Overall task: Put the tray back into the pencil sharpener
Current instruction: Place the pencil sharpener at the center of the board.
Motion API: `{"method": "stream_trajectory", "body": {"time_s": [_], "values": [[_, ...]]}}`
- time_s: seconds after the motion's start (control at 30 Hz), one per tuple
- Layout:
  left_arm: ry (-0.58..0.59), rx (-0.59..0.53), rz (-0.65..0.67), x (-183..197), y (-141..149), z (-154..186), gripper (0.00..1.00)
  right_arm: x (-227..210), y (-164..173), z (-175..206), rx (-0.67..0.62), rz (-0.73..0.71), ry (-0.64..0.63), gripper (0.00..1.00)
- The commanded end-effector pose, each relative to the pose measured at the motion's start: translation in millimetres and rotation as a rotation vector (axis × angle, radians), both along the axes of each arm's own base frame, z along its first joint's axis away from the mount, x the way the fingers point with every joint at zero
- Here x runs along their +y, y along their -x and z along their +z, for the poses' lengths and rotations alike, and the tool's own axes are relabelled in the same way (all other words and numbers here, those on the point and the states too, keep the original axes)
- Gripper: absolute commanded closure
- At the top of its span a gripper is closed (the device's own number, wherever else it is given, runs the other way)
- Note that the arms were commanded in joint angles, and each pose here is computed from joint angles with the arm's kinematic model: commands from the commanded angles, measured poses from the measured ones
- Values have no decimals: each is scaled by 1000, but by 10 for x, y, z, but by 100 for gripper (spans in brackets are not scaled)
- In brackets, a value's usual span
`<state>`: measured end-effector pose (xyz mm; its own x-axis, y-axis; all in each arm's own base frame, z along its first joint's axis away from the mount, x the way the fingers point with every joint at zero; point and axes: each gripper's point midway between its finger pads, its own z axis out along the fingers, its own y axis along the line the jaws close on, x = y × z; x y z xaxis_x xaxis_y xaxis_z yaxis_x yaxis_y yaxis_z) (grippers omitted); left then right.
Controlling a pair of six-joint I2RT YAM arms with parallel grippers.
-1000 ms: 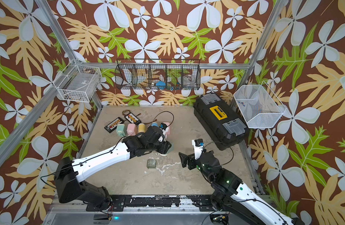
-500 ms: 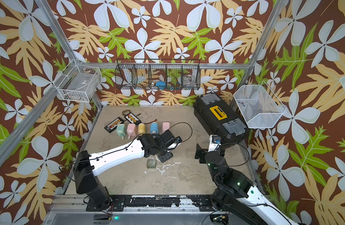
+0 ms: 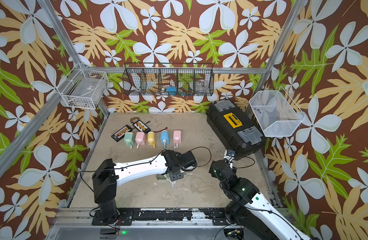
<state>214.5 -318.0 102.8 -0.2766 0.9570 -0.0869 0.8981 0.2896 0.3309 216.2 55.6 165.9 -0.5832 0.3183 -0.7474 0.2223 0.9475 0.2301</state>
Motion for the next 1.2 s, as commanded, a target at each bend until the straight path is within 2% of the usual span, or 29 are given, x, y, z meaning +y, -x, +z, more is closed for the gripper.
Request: {"method": "stream_trajectory", "body": {"time_s": [0.0,0.43,0.57,0.7,0.9,1.07,1.17], "values": [[-59,-23,-28,73,-11,-25,100,136,33,-77,36,18,-124,23],[-149,-6,-69,30,54,-330,100,88,2,63,16,27,-63,23],[-156,4,-73,-6,73,-404,94,68,4,91,10,26,-53,22],[-166,11,-75,-30,82,-468,83,46,15,113,5,22,-49,22],[-161,6,-73,-70,62,-492,55,21,33,141,-1,18,-47,21],[-153,-6,-69,-93,43,-466,37,22,31,150,-3,20,-45,20],[-143,-20,-71,-113,21,-424,31,24,30,160,-4,22,-44,19]]}}
